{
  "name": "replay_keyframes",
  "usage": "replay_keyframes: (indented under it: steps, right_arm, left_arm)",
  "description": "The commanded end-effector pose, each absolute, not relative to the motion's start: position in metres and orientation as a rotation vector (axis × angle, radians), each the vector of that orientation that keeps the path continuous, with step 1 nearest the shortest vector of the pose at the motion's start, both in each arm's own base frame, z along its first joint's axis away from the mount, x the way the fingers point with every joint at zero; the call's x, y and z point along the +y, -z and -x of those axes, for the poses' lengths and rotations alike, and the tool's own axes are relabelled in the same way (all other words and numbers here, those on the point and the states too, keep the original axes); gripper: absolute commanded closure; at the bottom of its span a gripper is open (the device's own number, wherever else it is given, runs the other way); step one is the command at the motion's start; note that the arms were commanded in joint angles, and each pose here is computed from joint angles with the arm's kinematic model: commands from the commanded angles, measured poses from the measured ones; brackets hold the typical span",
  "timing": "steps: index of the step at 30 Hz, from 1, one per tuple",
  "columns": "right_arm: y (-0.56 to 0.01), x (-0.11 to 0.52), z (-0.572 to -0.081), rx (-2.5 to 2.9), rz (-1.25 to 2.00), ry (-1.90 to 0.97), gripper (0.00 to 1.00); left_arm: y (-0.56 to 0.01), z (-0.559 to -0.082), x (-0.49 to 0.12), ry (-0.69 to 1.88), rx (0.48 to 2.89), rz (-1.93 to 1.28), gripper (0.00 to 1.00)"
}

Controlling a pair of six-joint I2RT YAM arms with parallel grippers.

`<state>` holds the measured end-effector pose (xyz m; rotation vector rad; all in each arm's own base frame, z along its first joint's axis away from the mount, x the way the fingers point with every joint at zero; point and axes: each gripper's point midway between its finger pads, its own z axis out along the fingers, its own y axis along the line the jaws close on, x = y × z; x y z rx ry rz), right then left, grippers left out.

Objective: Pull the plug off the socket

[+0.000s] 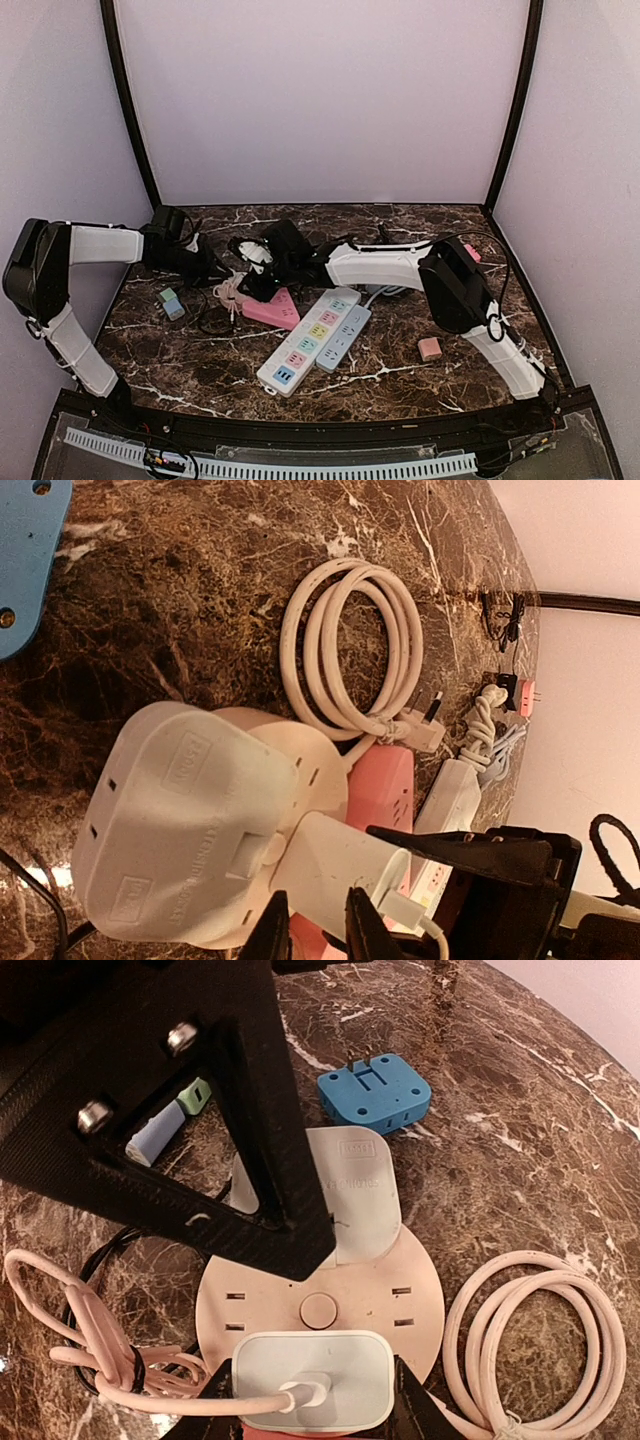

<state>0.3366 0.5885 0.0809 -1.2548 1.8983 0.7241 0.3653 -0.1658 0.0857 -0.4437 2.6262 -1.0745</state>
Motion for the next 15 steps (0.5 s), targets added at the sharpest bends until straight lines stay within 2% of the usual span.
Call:
replay_keyframes:
  steps: [1, 15]
  right_arm:
    - [-0.09, 0.594, -0.306, 1.958, 1.224, -0.762, 0.8]
    - [-0.084, 0.588, -0.321, 1.995, 1.178, -0.65, 0.8]
  left_arm:
    - [-0.097, -0.358, -0.162, 1.086, 2.578, 0.447, 0.81]
    - [-0.065, -0.354, -0.158, 1.055, 2.612, 0.493, 0.85]
